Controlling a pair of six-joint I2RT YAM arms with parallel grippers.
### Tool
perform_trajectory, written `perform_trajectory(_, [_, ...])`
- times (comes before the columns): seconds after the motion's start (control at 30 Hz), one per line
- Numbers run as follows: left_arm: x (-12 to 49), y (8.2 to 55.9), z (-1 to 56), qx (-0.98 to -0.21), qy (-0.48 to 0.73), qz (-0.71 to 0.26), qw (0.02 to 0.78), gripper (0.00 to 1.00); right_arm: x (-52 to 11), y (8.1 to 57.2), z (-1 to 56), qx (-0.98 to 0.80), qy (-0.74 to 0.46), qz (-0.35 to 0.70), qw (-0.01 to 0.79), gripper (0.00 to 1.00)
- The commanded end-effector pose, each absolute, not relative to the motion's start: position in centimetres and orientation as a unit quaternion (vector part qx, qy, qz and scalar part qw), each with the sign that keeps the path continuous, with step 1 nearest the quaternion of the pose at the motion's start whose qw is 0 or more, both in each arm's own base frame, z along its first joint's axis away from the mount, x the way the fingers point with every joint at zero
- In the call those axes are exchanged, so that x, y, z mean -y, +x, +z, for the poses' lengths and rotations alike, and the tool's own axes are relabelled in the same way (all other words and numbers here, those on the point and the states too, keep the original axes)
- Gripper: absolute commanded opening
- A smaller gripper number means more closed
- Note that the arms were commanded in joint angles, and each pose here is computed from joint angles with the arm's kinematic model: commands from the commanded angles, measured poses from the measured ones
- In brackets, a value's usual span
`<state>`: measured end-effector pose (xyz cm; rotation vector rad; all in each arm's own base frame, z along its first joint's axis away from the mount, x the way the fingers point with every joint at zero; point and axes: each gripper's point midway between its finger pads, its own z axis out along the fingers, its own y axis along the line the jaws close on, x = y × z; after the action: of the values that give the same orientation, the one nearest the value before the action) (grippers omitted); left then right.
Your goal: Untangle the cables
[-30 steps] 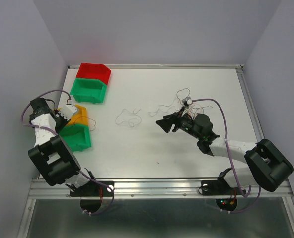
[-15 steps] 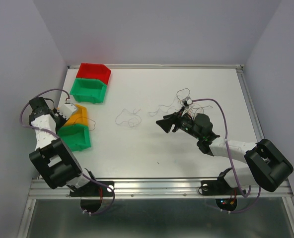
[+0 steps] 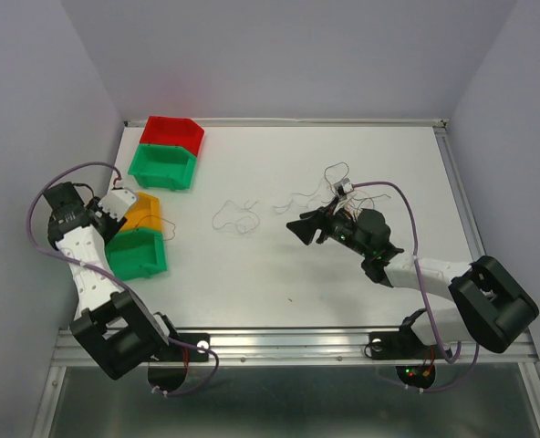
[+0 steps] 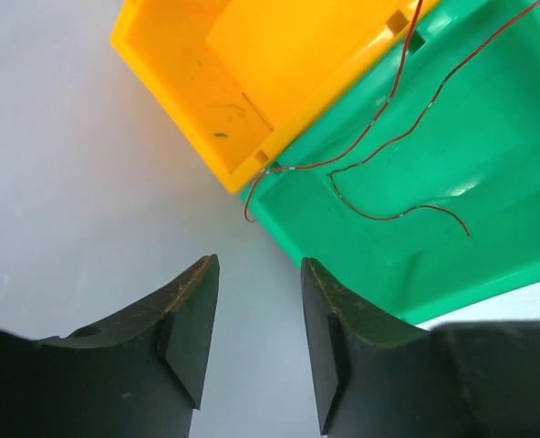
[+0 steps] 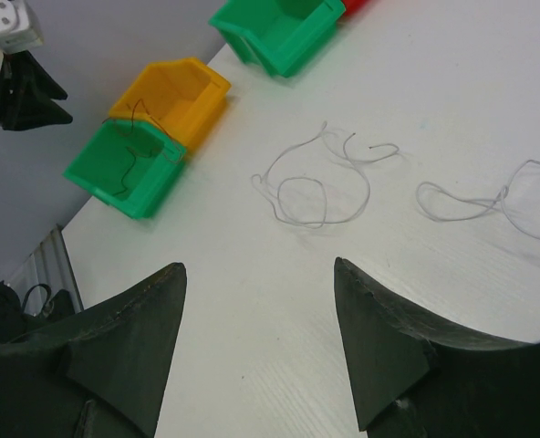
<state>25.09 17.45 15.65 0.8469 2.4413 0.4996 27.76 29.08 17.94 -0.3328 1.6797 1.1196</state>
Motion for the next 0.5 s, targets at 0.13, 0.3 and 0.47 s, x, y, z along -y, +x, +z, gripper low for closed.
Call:
perform_trajectory(0.13, [-20.5, 24.2, 14.7, -0.916, 0.275, 0.164, 0.241, 0.54, -30.0, 28.1, 21.6, -0.665, -0.151, 0.487, 0.546, 0.71])
perform_trajectory(0.3, [-22.7, 23.7, 13.7, -0.912, 0.305, 0.180, 0.207, 0.55, -30.2, 28.1, 21.4, -0.667, -0.153, 0.486, 0.543, 0.71])
perform_trajectory(0.47, [-23.3, 23.8, 13.5, -0.909, 0.333, 0.166, 0.187, 0.56, -30.2, 28.2, 21.2, -0.669, -0.152, 0.484, 0.543, 0.71])
